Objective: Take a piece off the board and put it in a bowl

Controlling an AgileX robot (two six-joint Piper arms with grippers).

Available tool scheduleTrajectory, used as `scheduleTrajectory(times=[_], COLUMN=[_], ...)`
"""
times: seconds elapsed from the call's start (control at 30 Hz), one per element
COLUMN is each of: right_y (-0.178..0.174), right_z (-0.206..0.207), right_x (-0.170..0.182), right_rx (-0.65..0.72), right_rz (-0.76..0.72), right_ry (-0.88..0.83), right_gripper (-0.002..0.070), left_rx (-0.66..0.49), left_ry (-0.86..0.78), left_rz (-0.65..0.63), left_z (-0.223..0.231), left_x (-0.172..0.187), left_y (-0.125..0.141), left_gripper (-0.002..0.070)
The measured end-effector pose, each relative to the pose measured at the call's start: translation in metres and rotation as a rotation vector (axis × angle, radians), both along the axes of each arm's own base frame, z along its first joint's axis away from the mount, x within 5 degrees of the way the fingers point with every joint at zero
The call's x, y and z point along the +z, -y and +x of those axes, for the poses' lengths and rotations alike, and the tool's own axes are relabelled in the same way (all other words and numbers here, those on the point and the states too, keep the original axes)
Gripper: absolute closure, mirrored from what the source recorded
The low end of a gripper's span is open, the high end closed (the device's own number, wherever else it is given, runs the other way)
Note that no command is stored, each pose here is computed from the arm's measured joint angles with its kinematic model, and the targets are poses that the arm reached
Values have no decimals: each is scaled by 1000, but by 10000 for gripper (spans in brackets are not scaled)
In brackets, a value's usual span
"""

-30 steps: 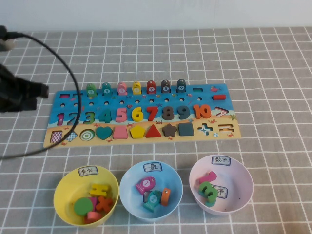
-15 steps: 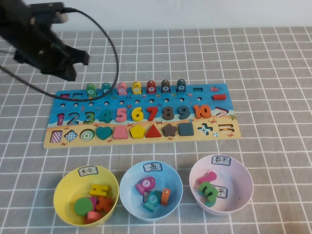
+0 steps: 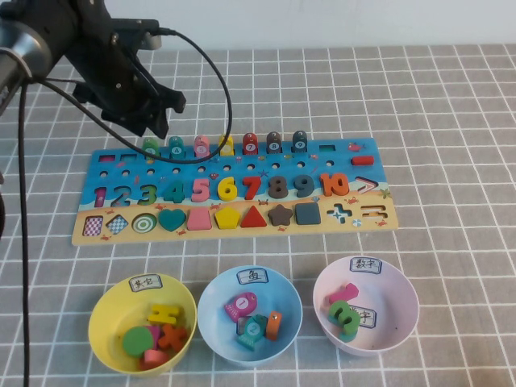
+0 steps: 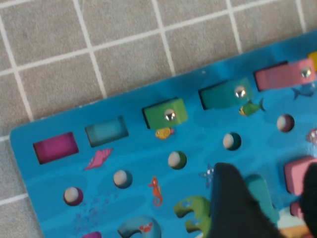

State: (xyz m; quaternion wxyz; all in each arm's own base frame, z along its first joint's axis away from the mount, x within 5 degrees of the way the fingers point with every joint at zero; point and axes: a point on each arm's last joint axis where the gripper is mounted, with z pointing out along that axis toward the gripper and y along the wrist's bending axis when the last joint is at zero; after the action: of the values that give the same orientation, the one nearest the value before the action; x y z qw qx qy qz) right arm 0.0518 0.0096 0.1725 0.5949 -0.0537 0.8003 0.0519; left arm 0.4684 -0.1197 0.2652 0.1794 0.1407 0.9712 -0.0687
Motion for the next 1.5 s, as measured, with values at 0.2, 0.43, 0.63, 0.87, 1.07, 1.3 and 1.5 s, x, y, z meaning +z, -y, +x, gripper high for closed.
scheduleTrajectory(times=[0.2,0.43,0.63,0.87,1.07,1.3,1.5], right_y=[0,0,0,0,0,0,0], right_z=[0,0,0,0,0,0,0], right_x=[0,0,0,0,0,0,0], right_rx=[0,0,0,0,0,0,0], right_rz=[0,0,0,0,0,0,0], right_ry=[0,0,0,0,0,0,0], right_gripper=[694,694,694,694,694,694,694], left_rx=[53,121,131,142,143,141,141], left_ry=[13,-12,-18,11,-9,-21,-12], left_rz=[-13,-22,-21,-53,-43,-23,-24], left_z=[4,12,19,24,27,29,32], left_x=[-2,-15,-29,-33,-46,-56,-62], left_y=[-2,-15,-17,-15,-15,-16,-15], left_gripper=[360,353,353,353,353,353,353])
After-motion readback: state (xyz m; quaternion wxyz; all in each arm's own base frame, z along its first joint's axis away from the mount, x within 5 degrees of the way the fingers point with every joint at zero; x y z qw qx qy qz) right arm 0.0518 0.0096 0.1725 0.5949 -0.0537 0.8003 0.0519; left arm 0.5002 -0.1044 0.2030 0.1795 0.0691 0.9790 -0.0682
